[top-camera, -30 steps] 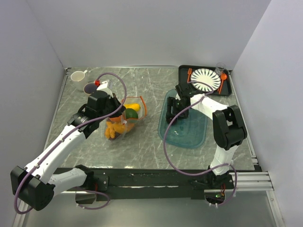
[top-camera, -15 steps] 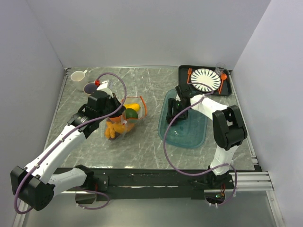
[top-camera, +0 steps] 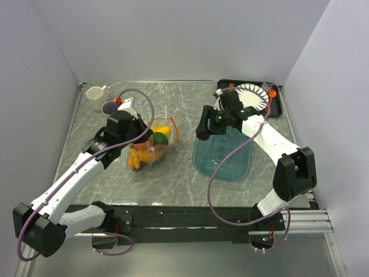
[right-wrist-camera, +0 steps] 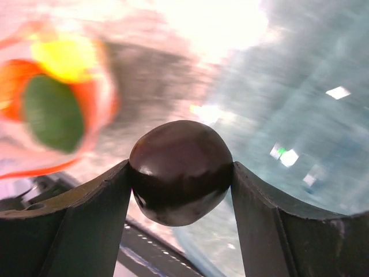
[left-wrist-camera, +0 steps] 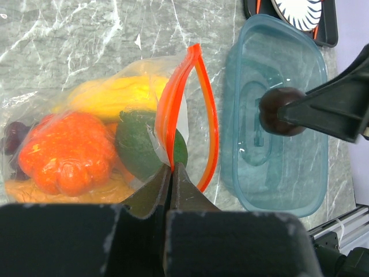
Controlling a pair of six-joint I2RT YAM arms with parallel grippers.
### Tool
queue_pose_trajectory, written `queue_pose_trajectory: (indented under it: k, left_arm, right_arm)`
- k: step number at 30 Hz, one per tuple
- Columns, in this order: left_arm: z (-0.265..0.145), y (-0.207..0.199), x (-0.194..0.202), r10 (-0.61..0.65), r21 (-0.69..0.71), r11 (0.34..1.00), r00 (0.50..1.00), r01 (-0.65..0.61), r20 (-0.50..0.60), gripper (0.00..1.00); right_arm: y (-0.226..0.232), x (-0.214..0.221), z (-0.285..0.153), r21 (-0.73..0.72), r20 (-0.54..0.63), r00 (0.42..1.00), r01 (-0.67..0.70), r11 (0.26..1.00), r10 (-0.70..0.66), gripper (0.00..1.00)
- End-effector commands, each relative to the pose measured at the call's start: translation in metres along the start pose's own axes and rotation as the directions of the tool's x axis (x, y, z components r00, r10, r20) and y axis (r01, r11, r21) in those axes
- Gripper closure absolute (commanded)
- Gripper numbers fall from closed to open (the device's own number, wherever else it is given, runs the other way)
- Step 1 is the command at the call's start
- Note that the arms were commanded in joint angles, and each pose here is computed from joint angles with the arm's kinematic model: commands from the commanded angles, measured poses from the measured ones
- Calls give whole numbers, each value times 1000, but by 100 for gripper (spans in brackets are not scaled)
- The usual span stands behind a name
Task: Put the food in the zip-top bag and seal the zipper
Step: Pick up the fake fruit from the bin, then place the fake fruit in the zipper food storage bag.
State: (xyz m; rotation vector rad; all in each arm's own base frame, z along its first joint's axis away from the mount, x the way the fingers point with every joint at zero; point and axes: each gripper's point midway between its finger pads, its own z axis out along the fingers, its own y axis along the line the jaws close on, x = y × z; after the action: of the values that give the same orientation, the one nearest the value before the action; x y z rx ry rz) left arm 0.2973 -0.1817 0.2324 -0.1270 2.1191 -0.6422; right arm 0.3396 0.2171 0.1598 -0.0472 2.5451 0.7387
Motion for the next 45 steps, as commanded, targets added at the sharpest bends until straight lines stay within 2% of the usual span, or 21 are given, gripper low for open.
queue_pose_trajectory:
  k: [1, 4, 10, 13, 18, 30, 37, 41, 42, 45]
  left_arm:
    - [-1, -11, -11, 23, 35, 999, 1000, -24, 21, 99]
    - [-2, -13, -15, 31, 39, 999, 999, -32, 31, 99]
    - [-4, -15, -16, 8, 51, 999, 999, -11, 45, 99]
    - [-9, -14, -15, -1, 53, 999, 999, -1, 47, 99]
    - [-21, -13, -20, -18, 56, 998, 996, 13, 91, 99]
    - [-23, -9, -24, -7, 21, 1000, 996, 5, 94, 99]
    - [-29, -6, -27, -20, 5, 1000, 993, 19, 112, 99]
    - [-32, -8, -32, -19, 5, 1000, 992, 18, 125, 99]
    - [-31, -8, -32, -17, 4, 1000, 992, 17, 124, 99]
    - [-32, -9, -35, -19, 5, 1000, 991, 19, 131, 99]
  right_arm:
    - [88, -23, -24, -241, 96, 993, 95, 966, -74, 65]
    - [124, -24, -20, -319, 99, 991, 113, 941, -86, 65]
    - [166, -17, 12, -367, 46, 991, 133, 921, -125, 66]
    - [167, -12, 39, -355, 18, 993, 119, 927, -121, 66]
    - [171, -7, 59, -356, -26, 992, 103, 929, -120, 66]
    - [202, -6, 64, -386, -18, 987, 140, 912, -159, 62]
    - [205, -7, 70, -358, -16, 986, 149, 922, -166, 59]
    - [208, -3, 72, -364, -28, 981, 170, 916, -193, 49]
    - [211, -2, 71, -373, -24, 979, 178, 911, -201, 38]
    - [216, -1, 64, -392, -9, 977, 194, 899, -215, 25]
